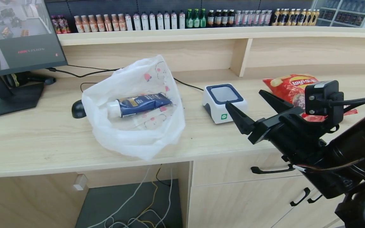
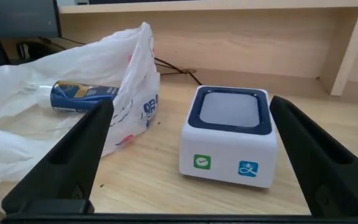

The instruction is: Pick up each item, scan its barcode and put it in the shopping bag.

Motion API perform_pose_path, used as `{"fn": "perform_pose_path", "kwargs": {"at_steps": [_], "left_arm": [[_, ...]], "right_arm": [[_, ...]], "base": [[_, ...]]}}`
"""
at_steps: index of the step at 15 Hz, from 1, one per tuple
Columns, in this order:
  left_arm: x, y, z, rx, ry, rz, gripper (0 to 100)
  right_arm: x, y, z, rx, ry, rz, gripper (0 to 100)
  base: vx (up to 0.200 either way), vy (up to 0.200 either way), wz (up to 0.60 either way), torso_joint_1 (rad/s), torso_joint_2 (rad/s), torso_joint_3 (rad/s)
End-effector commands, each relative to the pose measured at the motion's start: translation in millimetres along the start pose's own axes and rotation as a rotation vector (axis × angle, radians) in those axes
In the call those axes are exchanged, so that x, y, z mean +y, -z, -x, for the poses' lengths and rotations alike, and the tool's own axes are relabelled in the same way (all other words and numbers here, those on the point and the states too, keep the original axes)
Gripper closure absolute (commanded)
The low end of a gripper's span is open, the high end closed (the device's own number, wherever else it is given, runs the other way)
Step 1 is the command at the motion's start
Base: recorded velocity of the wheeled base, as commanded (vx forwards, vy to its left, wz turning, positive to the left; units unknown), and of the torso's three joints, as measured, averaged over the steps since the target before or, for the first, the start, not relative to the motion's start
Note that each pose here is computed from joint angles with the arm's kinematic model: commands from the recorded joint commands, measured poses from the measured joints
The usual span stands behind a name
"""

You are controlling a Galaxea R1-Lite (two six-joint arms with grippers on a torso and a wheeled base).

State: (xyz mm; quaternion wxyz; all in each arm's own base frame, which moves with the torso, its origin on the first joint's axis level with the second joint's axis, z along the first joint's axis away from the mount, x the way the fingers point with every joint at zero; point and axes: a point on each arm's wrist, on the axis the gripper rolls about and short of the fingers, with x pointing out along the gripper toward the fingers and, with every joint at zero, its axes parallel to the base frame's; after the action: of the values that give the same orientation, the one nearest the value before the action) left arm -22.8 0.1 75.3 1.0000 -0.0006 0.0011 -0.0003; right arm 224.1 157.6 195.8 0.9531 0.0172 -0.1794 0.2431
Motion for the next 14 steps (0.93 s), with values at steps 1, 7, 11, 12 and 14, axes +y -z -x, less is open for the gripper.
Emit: {"fn": "perform_pose_path", "kwargs": {"at_steps": [1, 7, 11, 12, 14], "left_arm": [[0.0, 0.0, 0.0, -0.001, -0.001, 0.000, 0], [0.0, -0.2, 0.0, -0.002, -0.001, -0.001, 0], [0.0, -0.2, 0.0, -0.002, -0.001, -0.001, 0], [0.0, -0.2, 0.0, -0.002, -0.001, -0.001, 0], [0.0, -0.2, 0.0, -0.002, -0.001, -0.001, 0]], "right_arm": [[1.6, -0.1, 0.2, -0.001, -0.006, -0.001, 0], [4.9, -0.5, 0.6, -0.002, -0.017, -0.001, 0], [4.5, -0.7, 0.4, 0.001, 0.018, 0.003, 0], [4.9, -0.5, 0.7, 0.002, 0.017, 0.002, 0], [4.9, -0.2, 0.9, 0.004, 0.016, 0.001, 0]], "base": [[0.000, -0.200, 0.00, 0.002, -0.01, -0.002], [0.000, -0.200, 0.00, 0.002, 0.00, -0.002], [0.000, -0.200, 0.00, 0.004, 0.00, 0.004], [0.000, 0.000, 0.00, 0.000, 0.00, 0.000], [0.000, 0.000, 0.00, 0.000, 0.00, 0.000]]}}
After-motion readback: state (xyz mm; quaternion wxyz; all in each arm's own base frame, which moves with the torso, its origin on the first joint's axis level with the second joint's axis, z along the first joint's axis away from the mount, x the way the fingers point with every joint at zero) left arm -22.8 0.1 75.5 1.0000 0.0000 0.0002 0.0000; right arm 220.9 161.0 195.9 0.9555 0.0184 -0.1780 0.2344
